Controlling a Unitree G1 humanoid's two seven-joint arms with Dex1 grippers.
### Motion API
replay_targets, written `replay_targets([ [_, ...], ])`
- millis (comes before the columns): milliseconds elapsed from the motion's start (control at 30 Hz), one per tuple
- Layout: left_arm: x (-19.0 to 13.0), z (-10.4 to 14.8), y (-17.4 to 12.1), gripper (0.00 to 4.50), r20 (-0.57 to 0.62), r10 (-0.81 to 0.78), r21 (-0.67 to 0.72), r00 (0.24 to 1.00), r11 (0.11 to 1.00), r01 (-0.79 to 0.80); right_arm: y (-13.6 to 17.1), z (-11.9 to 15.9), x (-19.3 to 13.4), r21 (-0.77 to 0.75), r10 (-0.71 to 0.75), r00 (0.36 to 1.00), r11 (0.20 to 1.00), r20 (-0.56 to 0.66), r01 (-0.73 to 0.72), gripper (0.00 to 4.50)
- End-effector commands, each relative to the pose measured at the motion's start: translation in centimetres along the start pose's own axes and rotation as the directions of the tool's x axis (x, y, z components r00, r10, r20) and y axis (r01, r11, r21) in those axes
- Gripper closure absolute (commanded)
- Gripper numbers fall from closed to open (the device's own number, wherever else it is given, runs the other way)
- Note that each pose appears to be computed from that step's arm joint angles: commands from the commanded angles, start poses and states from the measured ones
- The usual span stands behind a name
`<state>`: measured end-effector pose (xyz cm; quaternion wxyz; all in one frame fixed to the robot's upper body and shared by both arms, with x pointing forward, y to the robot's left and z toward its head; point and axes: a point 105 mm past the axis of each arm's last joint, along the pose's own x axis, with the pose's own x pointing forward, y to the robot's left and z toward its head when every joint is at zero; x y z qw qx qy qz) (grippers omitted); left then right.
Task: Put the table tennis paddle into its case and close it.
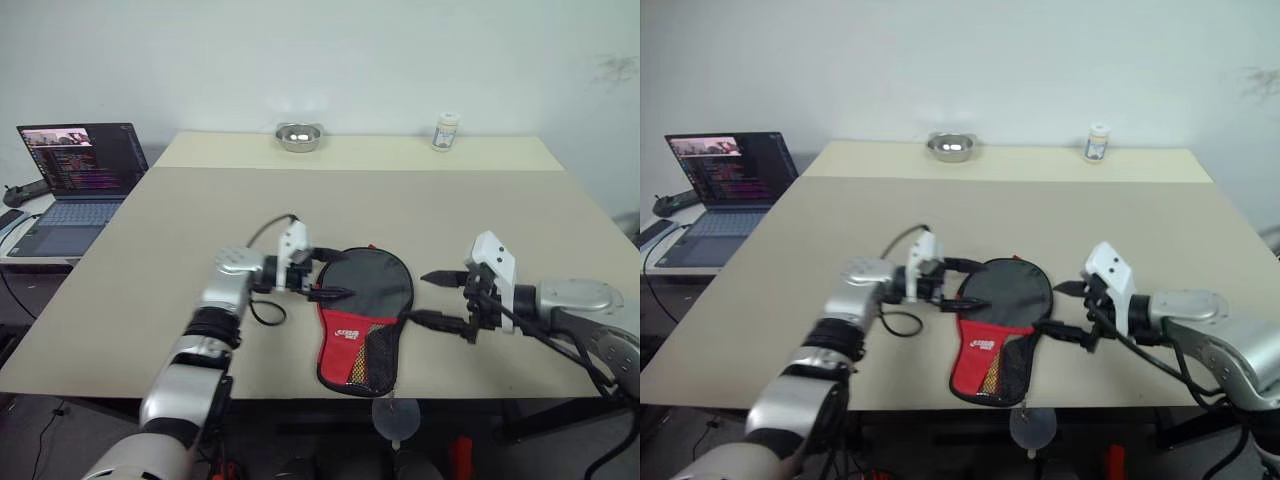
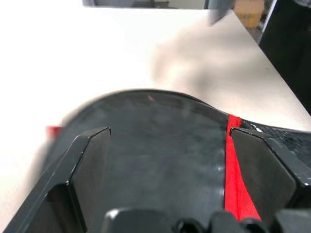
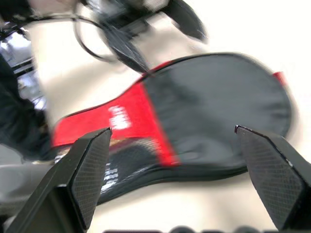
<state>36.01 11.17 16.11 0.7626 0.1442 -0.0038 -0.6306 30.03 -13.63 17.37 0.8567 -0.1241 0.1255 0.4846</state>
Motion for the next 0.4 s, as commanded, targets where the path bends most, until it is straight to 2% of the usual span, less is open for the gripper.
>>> replay_targets([
  [33,-3.8,1.3,-0.8,0.19,0.005,0.096,-0.004,0.995,0.995,-0.096,-3.2,0.7,0.5,-0.102,-0.023,0.997,0.994,0.075,0.031,0.03],
  [200,-7.2,0.7,-2.8,0.19,-0.029,0.205,-0.052,0.978,0.977,-0.206,-5.5,-0.3,1.4,-0.156,0.001,0.997,0.988,0.073,0.011,0.03],
  [233,-6.5,0.6,-2.8,0.19,-0.032,0.212,-0.054,0.977,0.975,-0.213,-6.3,-0.5,0.9,-0.153,-0.004,0.997,0.988,0.074,0.015,0.03],
  [300,-7.6,-0.6,-2.6,0.19,-0.049,0.284,-0.078,0.958,0.955,-0.287,-6.1,-0.8,1.6,-0.152,0.005,0.997,0.988,0.083,0.008,0.03],
  [400,-7.7,-1.4,-2.2,0.19,-0.056,0.335,-0.077,0.940,0.938,-0.339,-6.2,-1.4,2.0,-0.153,-0.006,0.997,0.988,0.078,0.018,0.03],
])
